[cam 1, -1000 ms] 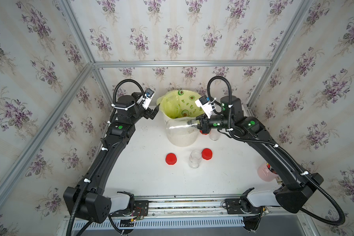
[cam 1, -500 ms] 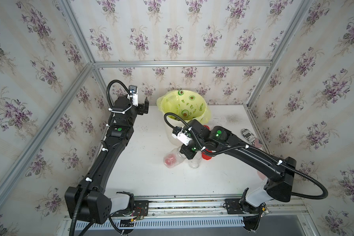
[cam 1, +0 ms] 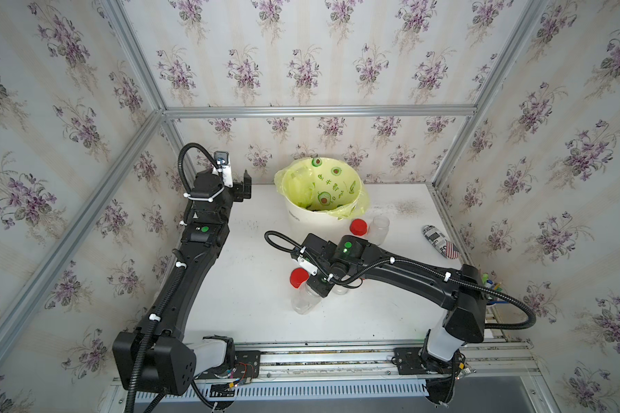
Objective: Empty moldy tea leaves from jars
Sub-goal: Place the jar at the center of the board.
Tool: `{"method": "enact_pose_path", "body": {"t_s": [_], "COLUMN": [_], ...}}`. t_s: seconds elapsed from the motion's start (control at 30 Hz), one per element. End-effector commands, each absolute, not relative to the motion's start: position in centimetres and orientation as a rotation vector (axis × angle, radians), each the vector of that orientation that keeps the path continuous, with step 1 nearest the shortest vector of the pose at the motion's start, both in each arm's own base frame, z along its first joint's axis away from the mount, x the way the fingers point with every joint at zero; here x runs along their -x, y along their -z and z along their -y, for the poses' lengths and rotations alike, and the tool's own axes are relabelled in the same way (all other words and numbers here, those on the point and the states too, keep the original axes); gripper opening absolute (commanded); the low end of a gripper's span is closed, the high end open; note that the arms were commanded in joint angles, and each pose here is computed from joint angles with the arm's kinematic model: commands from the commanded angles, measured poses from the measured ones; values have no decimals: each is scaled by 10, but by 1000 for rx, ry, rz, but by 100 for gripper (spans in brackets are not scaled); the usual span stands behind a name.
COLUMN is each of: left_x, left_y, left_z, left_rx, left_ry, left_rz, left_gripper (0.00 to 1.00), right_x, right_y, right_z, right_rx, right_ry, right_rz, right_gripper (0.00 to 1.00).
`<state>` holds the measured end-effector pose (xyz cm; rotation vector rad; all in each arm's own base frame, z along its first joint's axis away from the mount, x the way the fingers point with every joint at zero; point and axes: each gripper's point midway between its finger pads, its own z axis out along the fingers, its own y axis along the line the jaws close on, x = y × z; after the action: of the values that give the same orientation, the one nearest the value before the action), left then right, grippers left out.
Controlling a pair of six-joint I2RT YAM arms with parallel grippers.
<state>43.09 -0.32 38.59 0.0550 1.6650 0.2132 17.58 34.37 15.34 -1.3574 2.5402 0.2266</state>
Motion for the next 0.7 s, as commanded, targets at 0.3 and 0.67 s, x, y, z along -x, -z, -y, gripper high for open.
{"method": "enact_pose_path", "body": {"t_s": [0.3,0.67], "left_x": [-421,-423], "left_y": [-398,-393], "left_z": [-2,-3], "left_rx": [-13,-14], "left_ry": [-214,-223], "left_rz": [-1622,-1632], "left_gripper": [100,100], "right_x": [-189,-212], "right_y": [-122,-116], "right_z": [-346,-341], "right_rx": [1337,1329], "right_ry": [-85,118], "right_rz": [-2578,-2543], "right_gripper": [0,0]}}
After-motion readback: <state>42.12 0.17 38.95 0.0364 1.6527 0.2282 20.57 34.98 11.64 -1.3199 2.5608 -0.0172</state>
